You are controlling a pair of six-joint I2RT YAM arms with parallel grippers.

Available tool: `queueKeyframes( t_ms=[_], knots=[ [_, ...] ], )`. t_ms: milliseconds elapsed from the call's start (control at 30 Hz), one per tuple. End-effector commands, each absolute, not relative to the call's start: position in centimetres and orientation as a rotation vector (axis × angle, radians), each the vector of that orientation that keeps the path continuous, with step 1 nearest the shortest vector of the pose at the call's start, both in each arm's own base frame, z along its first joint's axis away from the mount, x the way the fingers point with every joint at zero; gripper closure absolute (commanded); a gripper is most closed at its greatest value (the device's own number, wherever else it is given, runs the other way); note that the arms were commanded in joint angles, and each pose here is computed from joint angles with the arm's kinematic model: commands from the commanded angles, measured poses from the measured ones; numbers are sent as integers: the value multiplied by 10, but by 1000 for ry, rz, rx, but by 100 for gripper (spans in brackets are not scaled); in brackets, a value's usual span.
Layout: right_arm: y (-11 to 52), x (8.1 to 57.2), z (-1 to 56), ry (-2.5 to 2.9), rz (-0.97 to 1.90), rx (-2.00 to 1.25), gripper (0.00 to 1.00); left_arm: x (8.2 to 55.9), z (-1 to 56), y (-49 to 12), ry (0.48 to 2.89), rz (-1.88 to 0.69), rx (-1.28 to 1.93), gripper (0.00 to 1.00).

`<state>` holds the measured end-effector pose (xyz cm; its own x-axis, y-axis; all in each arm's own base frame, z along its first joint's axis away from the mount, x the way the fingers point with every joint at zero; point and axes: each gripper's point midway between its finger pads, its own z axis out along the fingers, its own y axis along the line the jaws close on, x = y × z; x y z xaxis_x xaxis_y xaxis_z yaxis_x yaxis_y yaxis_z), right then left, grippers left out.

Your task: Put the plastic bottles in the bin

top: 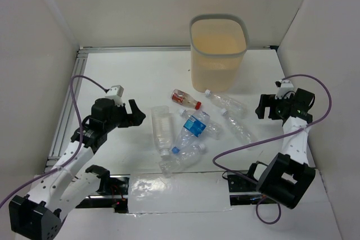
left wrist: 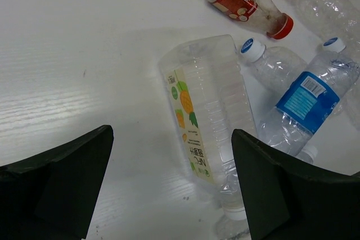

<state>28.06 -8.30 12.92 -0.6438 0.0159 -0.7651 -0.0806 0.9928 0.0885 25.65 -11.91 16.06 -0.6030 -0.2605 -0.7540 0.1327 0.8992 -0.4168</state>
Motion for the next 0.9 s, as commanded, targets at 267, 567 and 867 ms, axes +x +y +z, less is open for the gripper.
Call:
queueKeyframes(
  t_ms=[267, 567, 867],
  knots=[
    [-67, 290, 153, 2203, 266, -162, 85, 262, 195, -143, 2090, -665, -84, 1],
    [-57, 298, 157, 2226, 275, -128, 0, 262, 172, -188, 2289, -598, -83, 6],
    [-45, 302, 154, 2253, 246, -91, 0, 266, 120, -210, 2529, -215, -205, 1]
  ],
)
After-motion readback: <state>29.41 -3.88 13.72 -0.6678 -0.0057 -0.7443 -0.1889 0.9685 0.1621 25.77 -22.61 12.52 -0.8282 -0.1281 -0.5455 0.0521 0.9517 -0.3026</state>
